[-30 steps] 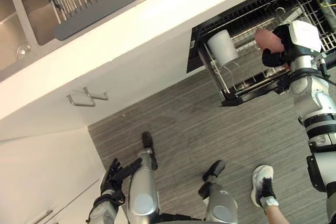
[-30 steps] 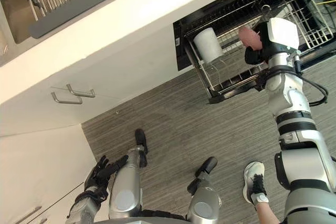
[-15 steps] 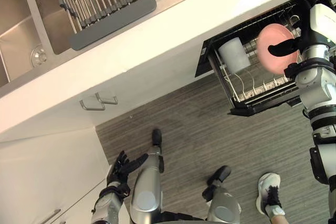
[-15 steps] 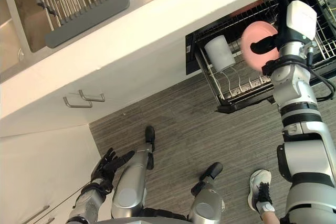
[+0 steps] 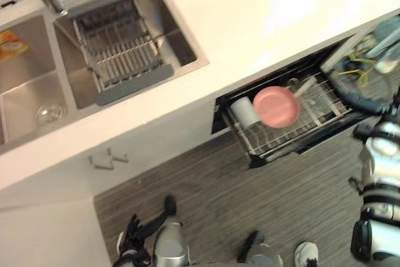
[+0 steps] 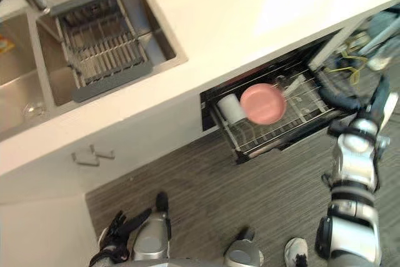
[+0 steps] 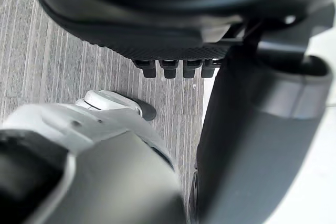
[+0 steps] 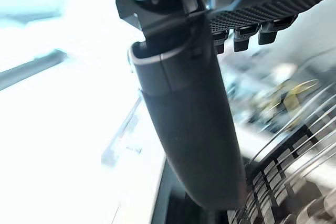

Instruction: Walk over to the sink, pick up the cup, carry it to the dishwasher, place the cup inside the dishwasher, then close the dishwasher door

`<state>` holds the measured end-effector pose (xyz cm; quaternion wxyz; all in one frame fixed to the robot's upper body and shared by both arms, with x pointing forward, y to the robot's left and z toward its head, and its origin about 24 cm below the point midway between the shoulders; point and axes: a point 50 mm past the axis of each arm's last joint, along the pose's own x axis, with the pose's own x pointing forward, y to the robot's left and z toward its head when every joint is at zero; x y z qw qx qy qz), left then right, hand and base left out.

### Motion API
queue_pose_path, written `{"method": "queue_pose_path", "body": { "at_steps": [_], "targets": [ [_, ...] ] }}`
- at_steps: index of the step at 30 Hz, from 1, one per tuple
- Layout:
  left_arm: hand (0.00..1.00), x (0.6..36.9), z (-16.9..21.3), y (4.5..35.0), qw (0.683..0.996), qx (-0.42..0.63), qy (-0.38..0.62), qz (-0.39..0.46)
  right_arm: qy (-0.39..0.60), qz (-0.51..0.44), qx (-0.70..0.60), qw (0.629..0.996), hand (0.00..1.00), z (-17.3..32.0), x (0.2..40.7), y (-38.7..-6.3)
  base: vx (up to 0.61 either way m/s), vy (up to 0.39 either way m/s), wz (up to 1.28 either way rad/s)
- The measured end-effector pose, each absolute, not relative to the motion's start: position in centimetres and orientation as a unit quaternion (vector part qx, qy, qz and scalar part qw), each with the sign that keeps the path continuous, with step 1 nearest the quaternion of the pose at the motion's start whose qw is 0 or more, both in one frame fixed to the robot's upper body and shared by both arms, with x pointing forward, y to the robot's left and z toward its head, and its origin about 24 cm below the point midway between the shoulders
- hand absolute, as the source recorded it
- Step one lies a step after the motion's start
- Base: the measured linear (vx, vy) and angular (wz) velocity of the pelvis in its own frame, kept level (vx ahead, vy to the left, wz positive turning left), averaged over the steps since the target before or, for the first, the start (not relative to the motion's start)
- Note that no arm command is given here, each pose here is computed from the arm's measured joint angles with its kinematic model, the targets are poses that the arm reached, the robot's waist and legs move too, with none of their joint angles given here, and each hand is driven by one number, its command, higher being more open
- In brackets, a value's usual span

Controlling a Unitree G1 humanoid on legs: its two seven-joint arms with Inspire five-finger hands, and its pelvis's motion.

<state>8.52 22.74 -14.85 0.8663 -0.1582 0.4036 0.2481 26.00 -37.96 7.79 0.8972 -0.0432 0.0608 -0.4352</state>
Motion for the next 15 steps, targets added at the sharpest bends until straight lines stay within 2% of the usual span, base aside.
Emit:
{"method": "queue_pose_path", "body": {
  "at_steps": [5, 6, 9, 15],
  "targets": [
    [1.0, 6.3, -15.7, 20.9, 0.847, -0.165, 0.436, 0.254, 0.158, -0.487, 0.011, 0.859, 1.0, 1.8, 20.6, -38.6, 0.03, -0.075, -0.13],
    [1.0, 6.2, -15.7, 21.0, 0.848, -0.155, 0.44, 0.25, 0.18, -0.49, 0.03, 0.852, 0.0, 0.3, 19.7, -38.1, -0.01, 0.035, 0.01],
    [1.0, 6.2, -15.6, 21.1, 0.852, -0.139, 0.443, 0.242, 0.224, -0.48, 0.063, 0.846, 0.0, -2.5, 18.8, -36.5, -0.05, 0.046, 0.08],
    [1.0, 6.2, -15.7, 21.1, 0.852, -0.135, 0.447, 0.237, 0.277, -0.396, 0.09, 0.871, 0.0, -5.5, 20.0, -32.5, -0.1, 0.036, 0.08]
  ]
}}
